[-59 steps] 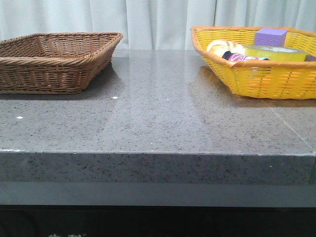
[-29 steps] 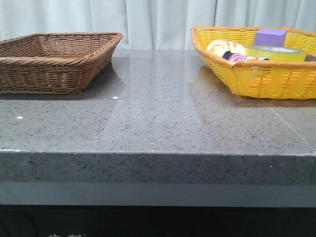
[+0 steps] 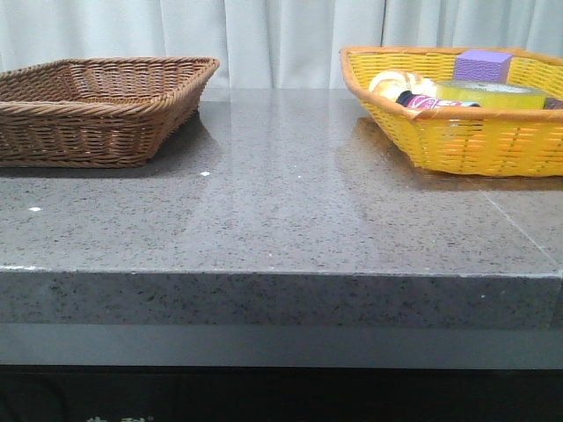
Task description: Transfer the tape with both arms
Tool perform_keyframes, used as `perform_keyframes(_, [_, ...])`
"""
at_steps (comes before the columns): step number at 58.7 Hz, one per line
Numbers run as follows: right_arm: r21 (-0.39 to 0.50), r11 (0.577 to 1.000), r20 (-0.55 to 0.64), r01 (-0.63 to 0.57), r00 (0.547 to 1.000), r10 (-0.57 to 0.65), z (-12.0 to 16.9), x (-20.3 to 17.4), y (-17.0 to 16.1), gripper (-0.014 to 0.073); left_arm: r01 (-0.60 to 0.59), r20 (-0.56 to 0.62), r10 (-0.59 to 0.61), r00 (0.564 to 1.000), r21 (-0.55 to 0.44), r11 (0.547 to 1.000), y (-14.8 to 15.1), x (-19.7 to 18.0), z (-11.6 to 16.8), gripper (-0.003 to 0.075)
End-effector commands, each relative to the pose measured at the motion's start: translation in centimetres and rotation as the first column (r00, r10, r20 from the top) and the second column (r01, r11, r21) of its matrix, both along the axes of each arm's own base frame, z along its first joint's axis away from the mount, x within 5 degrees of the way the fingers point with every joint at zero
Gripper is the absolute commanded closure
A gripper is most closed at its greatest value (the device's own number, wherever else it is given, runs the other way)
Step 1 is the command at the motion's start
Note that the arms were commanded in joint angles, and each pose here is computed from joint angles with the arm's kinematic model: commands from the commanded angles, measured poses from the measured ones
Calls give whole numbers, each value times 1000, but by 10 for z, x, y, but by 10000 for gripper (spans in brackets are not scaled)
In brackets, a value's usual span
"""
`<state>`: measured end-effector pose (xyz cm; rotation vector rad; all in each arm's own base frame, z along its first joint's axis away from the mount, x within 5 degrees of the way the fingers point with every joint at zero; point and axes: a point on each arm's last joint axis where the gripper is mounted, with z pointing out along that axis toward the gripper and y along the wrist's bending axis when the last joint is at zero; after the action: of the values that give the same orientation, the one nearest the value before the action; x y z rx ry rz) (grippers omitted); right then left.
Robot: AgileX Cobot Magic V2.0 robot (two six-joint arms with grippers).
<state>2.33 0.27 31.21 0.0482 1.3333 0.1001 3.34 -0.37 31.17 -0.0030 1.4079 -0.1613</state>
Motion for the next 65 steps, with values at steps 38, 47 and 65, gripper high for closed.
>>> perform_keyframes(38, [-53, 998, -443, -29, 896, 3, 57, 87, 1, 664, 20, -390, -12, 921, 17, 1000, -8, 72, 85, 740])
perform_keyframes(47, [-48, 998, -534, -36, 846, 4, 44, 110, 0, 664, 22, -459, -9, 889, 22, 1000, -9, 92, 76, 740])
perform_keyframes(65, [-40, 998, -666, -47, 746, 9, 23, 138, 0, 180, 32, -508, 5, 862, 65, 997, -11, 119, 65, 359])
